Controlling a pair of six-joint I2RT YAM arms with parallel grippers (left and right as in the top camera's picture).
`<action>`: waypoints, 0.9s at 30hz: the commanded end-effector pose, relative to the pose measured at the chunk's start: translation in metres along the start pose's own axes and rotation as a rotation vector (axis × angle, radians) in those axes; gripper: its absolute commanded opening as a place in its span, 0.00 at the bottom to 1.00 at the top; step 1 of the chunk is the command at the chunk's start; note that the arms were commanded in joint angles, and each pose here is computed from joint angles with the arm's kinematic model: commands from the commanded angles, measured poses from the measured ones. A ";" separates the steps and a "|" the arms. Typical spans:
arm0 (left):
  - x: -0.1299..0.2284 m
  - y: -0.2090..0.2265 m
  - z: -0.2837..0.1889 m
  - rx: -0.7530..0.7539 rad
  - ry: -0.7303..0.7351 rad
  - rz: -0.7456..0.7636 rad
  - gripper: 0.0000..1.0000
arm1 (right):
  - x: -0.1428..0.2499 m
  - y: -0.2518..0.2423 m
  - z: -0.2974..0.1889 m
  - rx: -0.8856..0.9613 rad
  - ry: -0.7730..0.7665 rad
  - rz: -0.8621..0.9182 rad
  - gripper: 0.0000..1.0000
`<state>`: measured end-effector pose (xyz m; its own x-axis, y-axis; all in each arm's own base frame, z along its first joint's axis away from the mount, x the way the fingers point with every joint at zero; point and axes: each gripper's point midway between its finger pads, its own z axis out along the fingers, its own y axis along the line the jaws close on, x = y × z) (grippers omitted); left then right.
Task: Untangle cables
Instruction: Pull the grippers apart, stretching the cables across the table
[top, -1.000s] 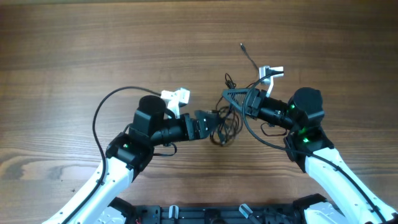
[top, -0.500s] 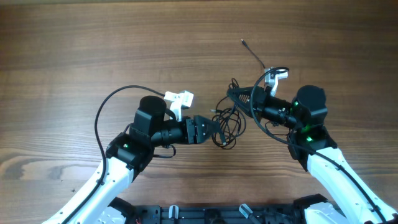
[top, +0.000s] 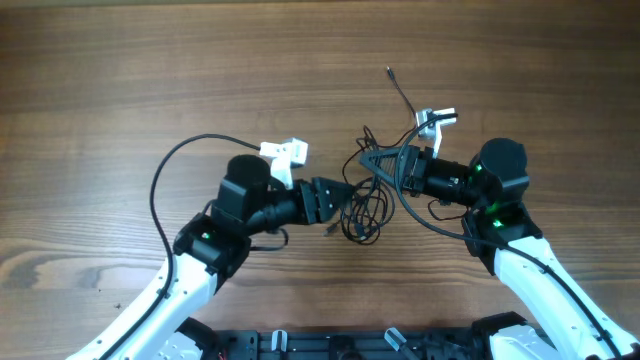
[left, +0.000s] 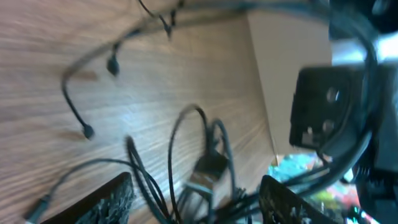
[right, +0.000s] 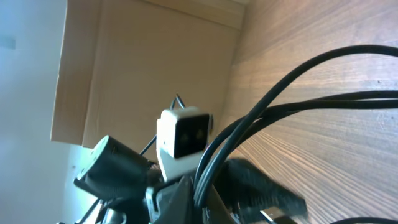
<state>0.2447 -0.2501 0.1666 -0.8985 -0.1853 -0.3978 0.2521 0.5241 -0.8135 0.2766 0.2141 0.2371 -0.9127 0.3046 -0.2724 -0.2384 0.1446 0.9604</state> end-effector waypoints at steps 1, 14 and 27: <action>0.020 -0.001 0.017 -0.019 0.061 0.014 0.62 | 0.000 0.013 -0.001 -0.040 0.011 -0.073 0.04; 0.075 0.093 0.046 -0.361 0.223 -0.217 0.28 | -0.076 0.046 -0.062 -0.119 -0.293 -0.200 0.04; -0.036 0.160 -0.063 -0.480 -0.183 -0.453 0.04 | -0.129 -0.065 -0.177 0.293 -0.613 -0.086 0.05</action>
<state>0.2705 -0.1362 0.0471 -0.8489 -0.5272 -0.0383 -0.3990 0.6867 -0.6077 0.3483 0.0107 0.2308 -0.5636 0.7659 -0.3095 -0.1163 0.2974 0.9477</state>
